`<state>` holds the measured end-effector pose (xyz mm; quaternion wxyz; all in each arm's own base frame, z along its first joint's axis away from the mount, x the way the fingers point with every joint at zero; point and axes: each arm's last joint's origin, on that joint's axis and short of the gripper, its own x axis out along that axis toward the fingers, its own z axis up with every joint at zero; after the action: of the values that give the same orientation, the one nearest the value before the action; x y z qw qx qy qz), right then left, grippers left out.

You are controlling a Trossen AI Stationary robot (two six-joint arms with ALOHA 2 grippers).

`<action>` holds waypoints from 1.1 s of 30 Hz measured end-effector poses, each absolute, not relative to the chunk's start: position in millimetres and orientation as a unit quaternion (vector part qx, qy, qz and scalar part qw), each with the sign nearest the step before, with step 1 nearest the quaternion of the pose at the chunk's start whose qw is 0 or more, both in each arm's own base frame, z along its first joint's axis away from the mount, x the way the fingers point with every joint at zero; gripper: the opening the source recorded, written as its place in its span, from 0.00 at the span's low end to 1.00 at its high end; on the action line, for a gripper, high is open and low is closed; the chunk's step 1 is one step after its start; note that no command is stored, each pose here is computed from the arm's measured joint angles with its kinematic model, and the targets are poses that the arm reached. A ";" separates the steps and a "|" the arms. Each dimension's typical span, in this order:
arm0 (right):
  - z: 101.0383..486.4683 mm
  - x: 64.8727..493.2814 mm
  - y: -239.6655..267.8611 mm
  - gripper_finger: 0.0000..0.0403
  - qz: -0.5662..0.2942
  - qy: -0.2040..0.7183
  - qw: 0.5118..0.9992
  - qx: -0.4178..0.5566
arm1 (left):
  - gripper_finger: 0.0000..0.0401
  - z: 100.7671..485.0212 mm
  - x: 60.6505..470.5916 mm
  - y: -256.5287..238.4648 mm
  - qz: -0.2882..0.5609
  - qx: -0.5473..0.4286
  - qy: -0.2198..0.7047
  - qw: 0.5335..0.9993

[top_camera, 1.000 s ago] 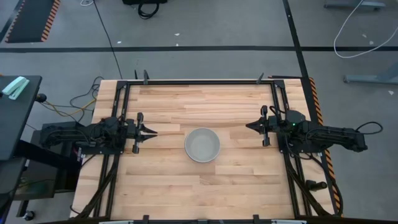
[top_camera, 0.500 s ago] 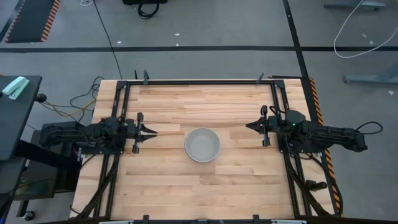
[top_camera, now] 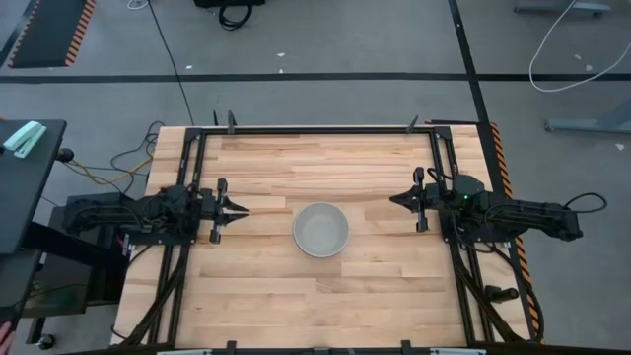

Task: Nest bowls inside each other
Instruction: Return to home position

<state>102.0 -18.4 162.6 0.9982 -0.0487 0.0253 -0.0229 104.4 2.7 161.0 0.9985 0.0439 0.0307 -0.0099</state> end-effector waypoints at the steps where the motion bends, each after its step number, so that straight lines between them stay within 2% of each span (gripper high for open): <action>1: 162.6 102.0 -18.4 0.04 -0.023 0.025 0.998 -0.049 | 0.14 161.0 104.4 2.7 -0.010 0.044 0.031 0.999; 33: 162.6 102.0 -18.4 0.04 -0.023 0.025 0.998 -0.049 | 0.15 161.0 104.4 2.7 -0.010 0.044 0.030 0.999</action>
<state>102.0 -18.4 162.6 0.9982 -0.0487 0.0253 -0.0228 104.4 2.7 161.0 0.9985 0.0437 0.0303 -0.0098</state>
